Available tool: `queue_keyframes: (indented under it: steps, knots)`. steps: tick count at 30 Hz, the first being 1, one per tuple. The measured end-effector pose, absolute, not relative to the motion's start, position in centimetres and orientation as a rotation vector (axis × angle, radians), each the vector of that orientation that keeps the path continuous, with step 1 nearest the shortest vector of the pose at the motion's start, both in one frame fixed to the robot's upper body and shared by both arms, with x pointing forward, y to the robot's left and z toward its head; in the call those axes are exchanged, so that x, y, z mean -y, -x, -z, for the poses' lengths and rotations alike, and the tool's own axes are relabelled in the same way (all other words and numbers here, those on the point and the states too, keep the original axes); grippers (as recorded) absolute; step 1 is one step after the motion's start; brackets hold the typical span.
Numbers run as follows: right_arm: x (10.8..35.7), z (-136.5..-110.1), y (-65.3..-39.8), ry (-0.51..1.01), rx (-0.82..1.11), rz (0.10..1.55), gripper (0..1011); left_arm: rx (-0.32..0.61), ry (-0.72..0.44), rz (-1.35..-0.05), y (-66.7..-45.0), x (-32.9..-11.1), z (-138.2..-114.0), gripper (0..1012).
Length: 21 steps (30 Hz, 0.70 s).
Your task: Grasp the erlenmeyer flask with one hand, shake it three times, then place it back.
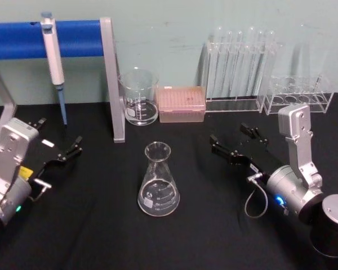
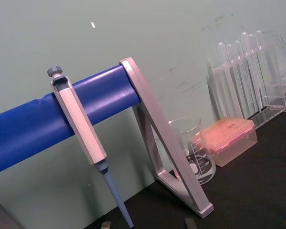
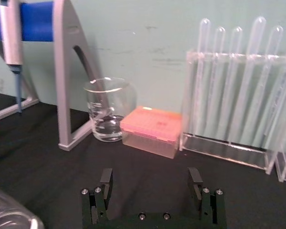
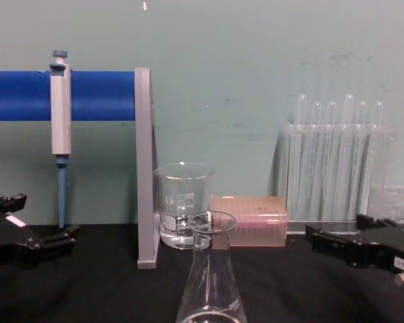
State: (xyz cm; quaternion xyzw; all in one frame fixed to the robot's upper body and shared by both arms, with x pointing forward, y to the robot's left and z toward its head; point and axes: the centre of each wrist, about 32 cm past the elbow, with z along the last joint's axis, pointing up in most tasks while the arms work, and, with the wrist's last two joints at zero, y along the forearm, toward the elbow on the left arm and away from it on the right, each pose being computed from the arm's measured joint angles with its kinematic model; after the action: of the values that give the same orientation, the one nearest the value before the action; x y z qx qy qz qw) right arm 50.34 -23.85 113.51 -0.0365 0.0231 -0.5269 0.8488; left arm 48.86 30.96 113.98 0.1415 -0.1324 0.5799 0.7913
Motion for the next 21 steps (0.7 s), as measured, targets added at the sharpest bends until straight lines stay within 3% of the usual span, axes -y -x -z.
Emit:
queue_keyframes:
  steps: [21]
  knots:
    - [23.92, -113.22, -50.81, 0.082, -0.057, 1.126, 1003, 0.285, -0.304, -1.248, -48.86, -30.97, -113.98, 1001]
